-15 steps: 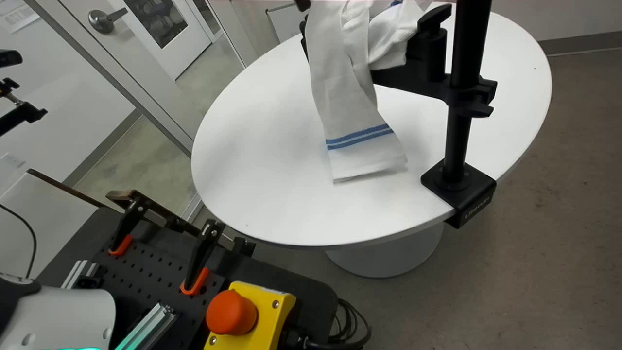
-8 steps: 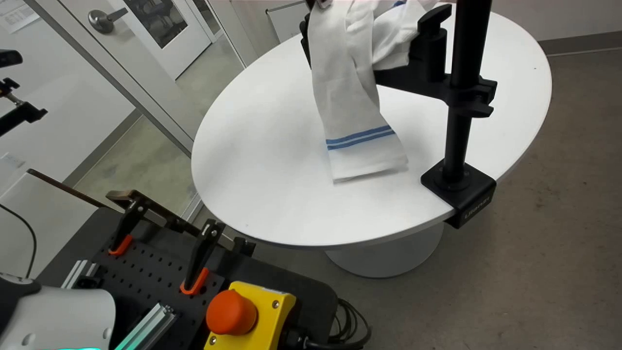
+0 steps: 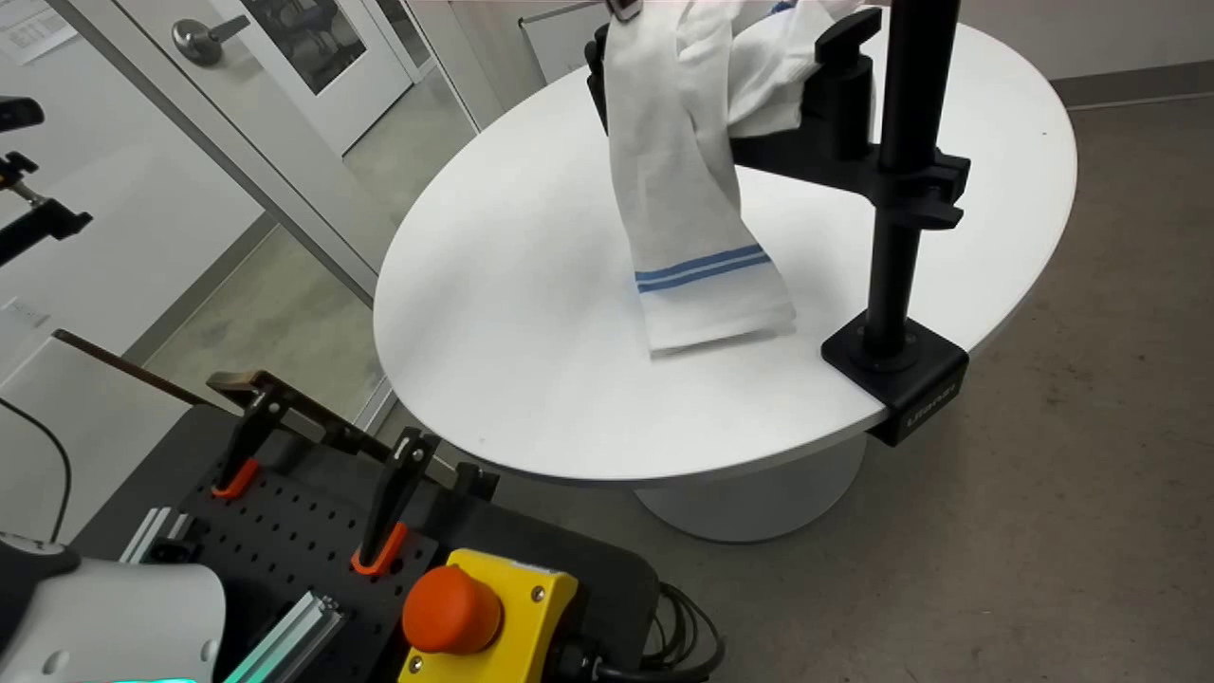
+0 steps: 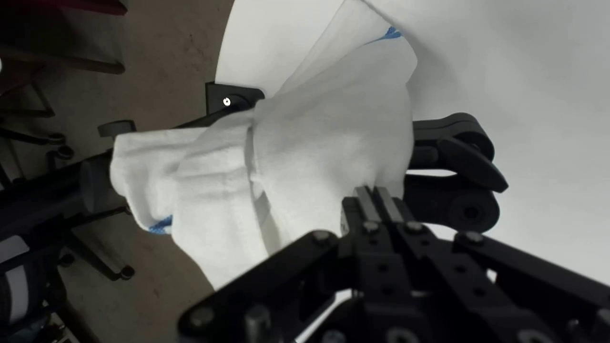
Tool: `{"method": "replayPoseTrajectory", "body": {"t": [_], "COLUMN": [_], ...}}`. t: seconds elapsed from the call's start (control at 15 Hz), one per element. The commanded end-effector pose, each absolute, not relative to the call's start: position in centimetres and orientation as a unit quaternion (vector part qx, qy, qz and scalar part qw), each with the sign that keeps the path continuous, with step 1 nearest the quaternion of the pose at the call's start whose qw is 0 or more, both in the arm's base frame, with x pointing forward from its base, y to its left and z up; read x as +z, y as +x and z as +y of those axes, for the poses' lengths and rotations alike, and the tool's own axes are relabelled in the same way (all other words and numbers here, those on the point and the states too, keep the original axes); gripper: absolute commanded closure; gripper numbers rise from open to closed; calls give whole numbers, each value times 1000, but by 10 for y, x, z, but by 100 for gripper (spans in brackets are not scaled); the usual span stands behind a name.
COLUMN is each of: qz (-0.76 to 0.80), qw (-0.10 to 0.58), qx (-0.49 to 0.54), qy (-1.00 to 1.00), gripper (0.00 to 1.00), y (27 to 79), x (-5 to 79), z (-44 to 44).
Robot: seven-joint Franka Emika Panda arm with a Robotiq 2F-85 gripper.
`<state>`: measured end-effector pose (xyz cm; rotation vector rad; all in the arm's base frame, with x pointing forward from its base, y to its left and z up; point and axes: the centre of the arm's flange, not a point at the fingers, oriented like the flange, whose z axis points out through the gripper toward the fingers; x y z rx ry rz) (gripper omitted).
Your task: Put the towel on the table
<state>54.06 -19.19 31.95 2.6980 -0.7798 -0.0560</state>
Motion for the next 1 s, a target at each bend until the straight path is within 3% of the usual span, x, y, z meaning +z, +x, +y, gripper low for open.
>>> {"method": "replayPoseTrajectory", "body": {"t": [0.0, 0.93], "qz": [-308, -280], "qw": [141, -13], "qx": [18, 215], "qy": [941, 936], "gripper": [99, 99], "y": [545, 533], "x": [347, 535], "z": [-189, -71]}}
